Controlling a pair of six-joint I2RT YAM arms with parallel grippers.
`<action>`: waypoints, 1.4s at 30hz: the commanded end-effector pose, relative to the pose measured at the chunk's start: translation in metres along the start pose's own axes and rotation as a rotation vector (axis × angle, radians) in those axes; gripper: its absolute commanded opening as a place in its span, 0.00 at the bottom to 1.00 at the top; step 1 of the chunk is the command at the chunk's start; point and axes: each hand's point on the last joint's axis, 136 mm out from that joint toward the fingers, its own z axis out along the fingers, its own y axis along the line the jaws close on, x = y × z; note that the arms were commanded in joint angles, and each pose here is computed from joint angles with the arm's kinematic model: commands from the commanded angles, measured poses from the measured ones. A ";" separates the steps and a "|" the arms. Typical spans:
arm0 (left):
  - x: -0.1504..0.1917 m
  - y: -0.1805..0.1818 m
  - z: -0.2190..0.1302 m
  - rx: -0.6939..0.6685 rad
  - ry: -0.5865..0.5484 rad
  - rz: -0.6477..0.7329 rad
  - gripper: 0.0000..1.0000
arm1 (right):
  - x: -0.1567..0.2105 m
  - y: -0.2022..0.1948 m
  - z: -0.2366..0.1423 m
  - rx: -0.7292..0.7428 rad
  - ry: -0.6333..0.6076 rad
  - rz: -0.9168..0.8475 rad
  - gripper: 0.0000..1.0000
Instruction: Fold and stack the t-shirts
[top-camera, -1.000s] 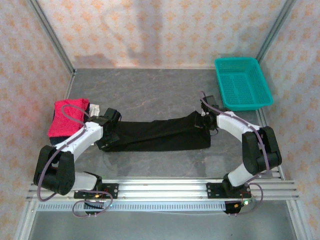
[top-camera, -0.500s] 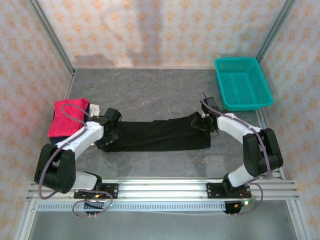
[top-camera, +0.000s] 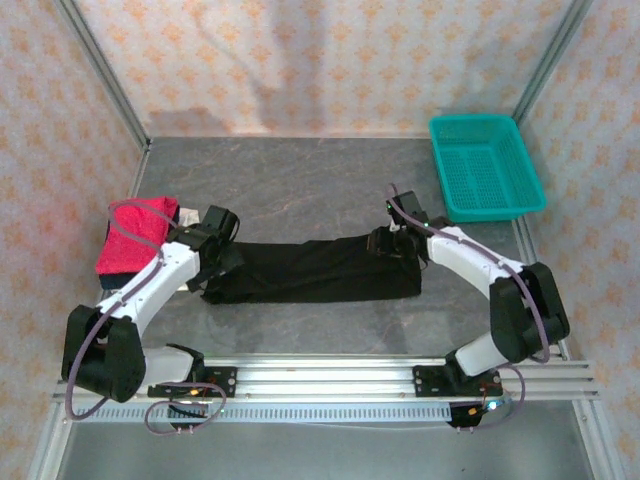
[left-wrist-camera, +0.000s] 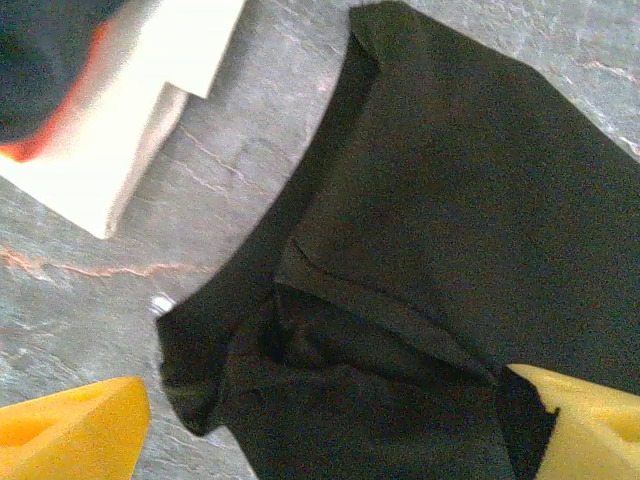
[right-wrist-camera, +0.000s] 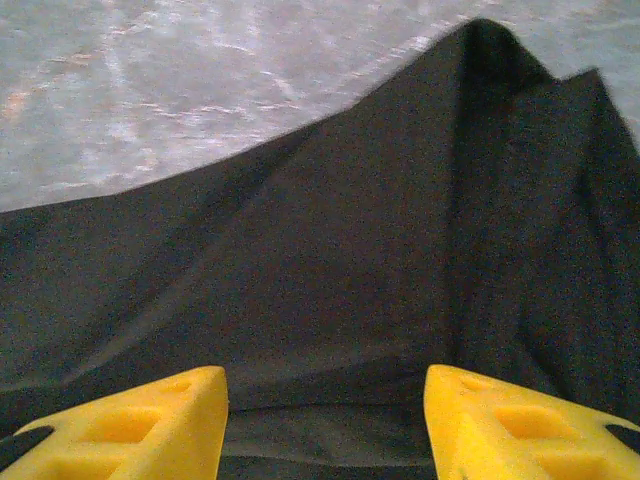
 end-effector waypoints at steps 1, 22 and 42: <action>0.008 -0.015 0.002 0.062 0.046 -0.037 0.88 | 0.008 -0.028 0.001 0.146 0.035 0.042 0.55; 0.012 -0.027 0.023 0.043 0.093 -0.019 0.74 | 0.038 -0.019 -0.010 0.068 0.145 0.077 0.00; 0.011 -0.027 0.027 0.037 0.085 -0.017 0.75 | 0.081 -0.039 0.006 0.104 0.204 0.170 0.04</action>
